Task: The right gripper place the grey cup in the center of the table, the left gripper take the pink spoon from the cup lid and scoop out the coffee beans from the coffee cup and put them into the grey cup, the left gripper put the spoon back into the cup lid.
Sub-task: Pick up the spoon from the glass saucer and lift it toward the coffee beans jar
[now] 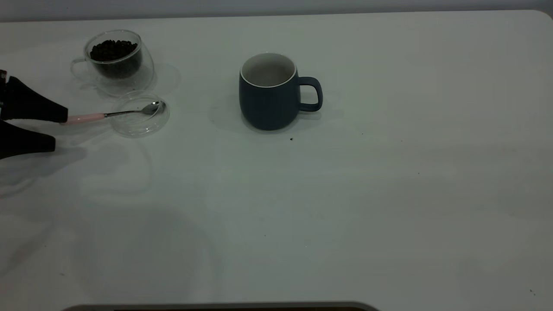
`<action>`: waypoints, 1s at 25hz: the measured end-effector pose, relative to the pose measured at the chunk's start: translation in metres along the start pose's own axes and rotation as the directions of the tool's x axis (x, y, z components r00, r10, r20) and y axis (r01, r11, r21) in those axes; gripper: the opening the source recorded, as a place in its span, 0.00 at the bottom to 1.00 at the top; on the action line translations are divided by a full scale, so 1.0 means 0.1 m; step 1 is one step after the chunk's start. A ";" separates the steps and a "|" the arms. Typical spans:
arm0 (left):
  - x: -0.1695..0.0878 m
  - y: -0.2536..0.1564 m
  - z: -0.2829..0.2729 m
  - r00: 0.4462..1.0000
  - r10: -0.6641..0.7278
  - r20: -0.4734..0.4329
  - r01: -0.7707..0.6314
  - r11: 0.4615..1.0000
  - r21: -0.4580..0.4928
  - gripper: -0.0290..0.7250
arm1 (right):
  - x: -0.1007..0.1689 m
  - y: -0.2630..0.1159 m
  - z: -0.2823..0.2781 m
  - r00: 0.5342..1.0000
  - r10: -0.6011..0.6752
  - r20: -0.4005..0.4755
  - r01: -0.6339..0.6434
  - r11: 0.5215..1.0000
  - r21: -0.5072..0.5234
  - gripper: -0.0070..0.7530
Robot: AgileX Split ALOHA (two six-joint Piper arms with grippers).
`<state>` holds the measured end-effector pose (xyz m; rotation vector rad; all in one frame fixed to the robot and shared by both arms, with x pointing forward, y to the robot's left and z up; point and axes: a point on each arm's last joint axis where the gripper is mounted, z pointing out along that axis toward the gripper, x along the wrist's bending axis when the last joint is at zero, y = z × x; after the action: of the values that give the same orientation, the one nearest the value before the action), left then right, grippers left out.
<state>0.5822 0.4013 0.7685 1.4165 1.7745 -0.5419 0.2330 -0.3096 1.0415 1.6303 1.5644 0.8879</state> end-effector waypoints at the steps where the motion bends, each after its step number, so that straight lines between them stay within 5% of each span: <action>1: 0.01 0.01 0.00 1.000 -0.001 -0.016 0.001 1.000 -0.006 0.98 | 0.00 0.00 0.00 1.000 0.000 0.000 0.000 1.000 0.000 0.79; 13: -0.09 0.14 0.18 0.997 0.047 -0.056 -0.053 0.993 -0.106 0.94 | 0.00 0.00 0.00 1.000 0.000 0.000 0.000 1.000 0.000 0.79; 25: -0.11 0.09 0.41 0.998 0.036 -0.058 -0.041 0.995 -0.086 0.89 | 0.00 0.00 0.00 1.000 0.000 0.000 0.000 1.000 0.000 0.79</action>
<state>0.6046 0.3669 0.7535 1.4149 1.7897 -0.4022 0.2330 -0.3096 1.0415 1.6303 1.5644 0.8879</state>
